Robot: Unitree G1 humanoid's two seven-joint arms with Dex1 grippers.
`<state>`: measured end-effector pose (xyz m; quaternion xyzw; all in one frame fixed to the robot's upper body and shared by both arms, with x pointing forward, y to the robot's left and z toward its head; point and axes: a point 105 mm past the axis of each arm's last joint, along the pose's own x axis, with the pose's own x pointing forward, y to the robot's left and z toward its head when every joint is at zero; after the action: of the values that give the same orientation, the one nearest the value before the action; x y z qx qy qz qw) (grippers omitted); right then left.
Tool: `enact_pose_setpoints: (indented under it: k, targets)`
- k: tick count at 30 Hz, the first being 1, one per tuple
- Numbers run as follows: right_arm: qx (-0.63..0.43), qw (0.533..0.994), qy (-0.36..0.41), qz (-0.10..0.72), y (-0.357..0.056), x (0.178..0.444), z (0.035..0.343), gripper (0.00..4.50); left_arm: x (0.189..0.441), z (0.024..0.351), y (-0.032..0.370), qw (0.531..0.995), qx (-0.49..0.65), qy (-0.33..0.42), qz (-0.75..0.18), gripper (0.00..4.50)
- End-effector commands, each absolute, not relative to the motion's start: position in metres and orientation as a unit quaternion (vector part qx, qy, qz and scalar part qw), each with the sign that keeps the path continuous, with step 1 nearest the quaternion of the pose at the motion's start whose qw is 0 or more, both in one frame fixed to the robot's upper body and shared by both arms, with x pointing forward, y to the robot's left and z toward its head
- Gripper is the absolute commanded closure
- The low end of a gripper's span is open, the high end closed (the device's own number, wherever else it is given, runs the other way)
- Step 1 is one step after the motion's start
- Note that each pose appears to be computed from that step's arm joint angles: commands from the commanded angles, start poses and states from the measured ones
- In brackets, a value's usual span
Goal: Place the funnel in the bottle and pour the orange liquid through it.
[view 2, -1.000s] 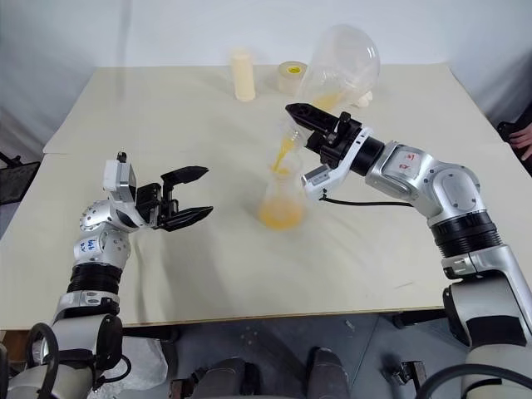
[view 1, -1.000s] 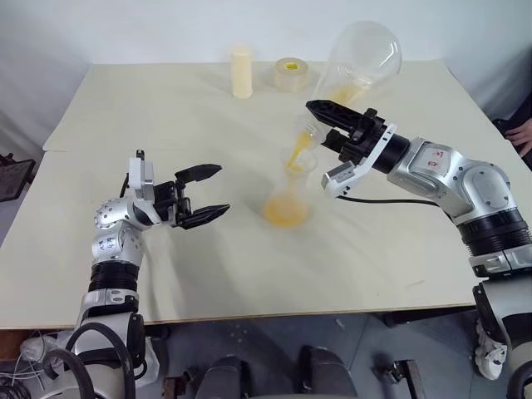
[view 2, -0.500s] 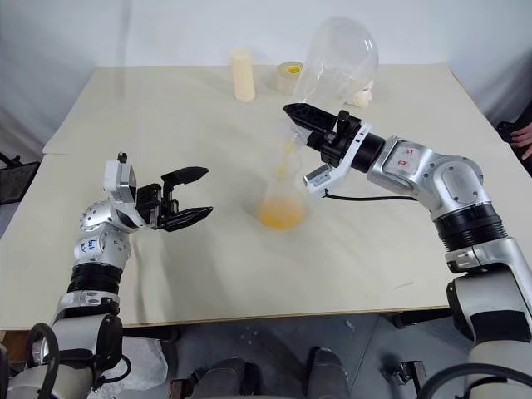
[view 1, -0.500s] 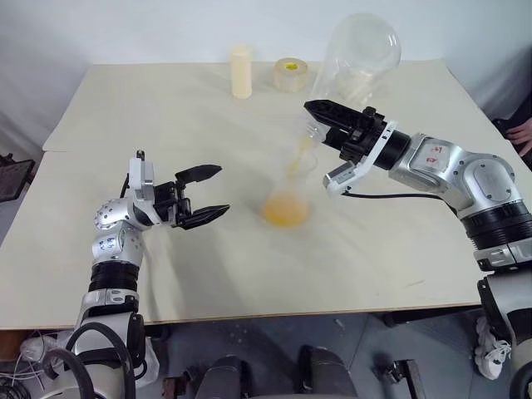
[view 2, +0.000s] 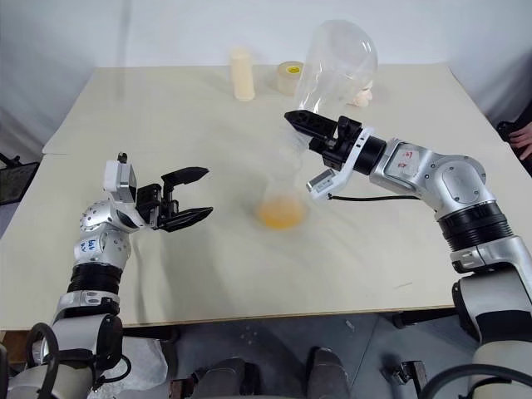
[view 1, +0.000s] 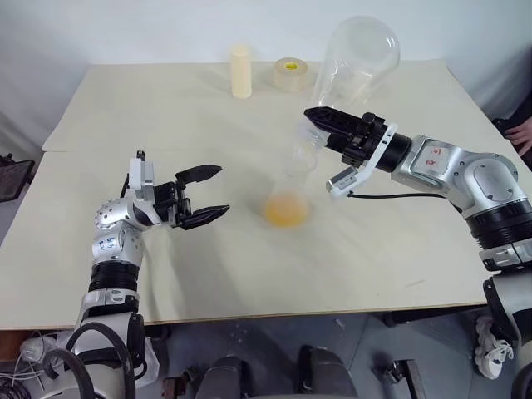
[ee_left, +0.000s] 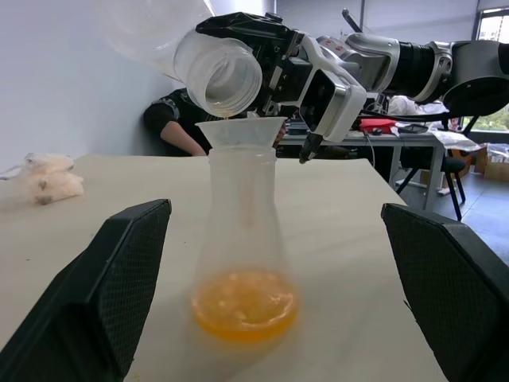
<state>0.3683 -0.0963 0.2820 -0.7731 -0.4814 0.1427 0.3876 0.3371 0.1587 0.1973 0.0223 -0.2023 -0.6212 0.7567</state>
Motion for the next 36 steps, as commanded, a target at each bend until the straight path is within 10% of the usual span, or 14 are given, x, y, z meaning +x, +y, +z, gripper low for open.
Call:
enact_pose_setpoints:
  k: [1, 12, 22, 28, 36]
  targets:
    - [-0.769, 0.368, -0.509, 0.120, -0.093, 0.360, 0.303, 2.06, 0.337, 0.210, 0.155, 0.747, 0.036, -0.222, -0.626, 0.00]
    - [-0.748, 0.406, -0.514, 0.107, -0.094, 0.358, 0.311, 2.06, 0.340, 0.211, 0.155, 0.748, 0.036, -0.218, -0.626, 0.00]
    - [-0.577, 0.665, -0.466, 0.086, -0.122, 0.355, 0.328, 2.06, 0.348, 0.213, 0.154, 0.757, 0.036, -0.208, -0.618, 0.00]
    - [-0.292, 0.901, -0.307, 0.095, -0.184, 0.370, 0.308, 2.06, 0.351, 0.215, 0.154, 0.762, 0.032, -0.201, -0.615, 0.00]
    - [-0.057, 0.972, -0.227, 0.011, -0.258, 0.367, 0.276, 2.06, 0.355, 0.217, 0.152, 0.768, 0.017, -0.193, -0.610, 0.00]
